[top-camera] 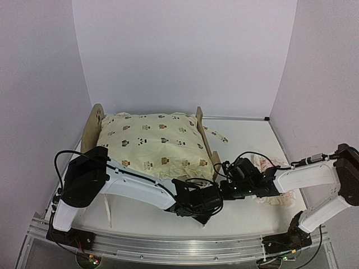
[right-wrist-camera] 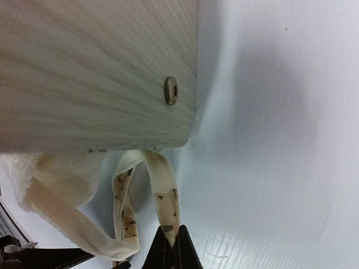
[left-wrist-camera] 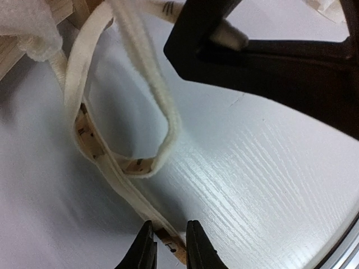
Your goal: Set up the pet bed
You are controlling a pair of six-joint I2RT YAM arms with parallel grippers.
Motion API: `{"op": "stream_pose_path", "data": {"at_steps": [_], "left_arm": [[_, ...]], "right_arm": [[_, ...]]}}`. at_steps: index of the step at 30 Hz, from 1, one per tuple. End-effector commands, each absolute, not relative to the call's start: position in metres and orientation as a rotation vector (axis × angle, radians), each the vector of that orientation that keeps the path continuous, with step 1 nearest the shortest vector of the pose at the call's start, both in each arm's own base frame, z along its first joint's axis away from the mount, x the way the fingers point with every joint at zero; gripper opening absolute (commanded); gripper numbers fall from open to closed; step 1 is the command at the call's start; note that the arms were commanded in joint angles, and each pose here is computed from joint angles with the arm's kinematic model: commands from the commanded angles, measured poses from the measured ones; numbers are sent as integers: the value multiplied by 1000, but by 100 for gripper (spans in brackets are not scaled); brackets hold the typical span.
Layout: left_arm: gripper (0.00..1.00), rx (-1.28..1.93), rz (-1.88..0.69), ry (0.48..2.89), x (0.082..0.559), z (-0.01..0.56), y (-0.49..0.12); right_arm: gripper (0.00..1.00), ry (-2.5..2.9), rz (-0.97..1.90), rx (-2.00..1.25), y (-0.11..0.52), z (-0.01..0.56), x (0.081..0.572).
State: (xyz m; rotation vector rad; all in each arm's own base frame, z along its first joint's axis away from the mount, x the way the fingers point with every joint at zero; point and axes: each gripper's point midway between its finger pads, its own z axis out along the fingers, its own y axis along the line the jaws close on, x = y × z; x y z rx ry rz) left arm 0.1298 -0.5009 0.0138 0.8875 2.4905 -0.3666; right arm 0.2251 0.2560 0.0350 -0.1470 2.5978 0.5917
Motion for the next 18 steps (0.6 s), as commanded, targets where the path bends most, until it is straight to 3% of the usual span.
{"op": "stream_pose_path", "data": {"at_steps": [1, 3, 7, 18], "left_arm": [[7, 886, -78, 2555, 129, -35, -445], [0, 869, -22, 2538, 134, -38, -433], [0, 825, 36, 2499, 144, -32, -416], [0, 801, -146, 2486, 164, -20, -406]], "right_arm": [[0, 2563, 623, -127, 256, 47, 227], [0, 2551, 626, -125, 256, 51, 228], [0, 2553, 565, -111, 243, 55, 226], [0, 2436, 415, -97, 210, 103, 233]]}}
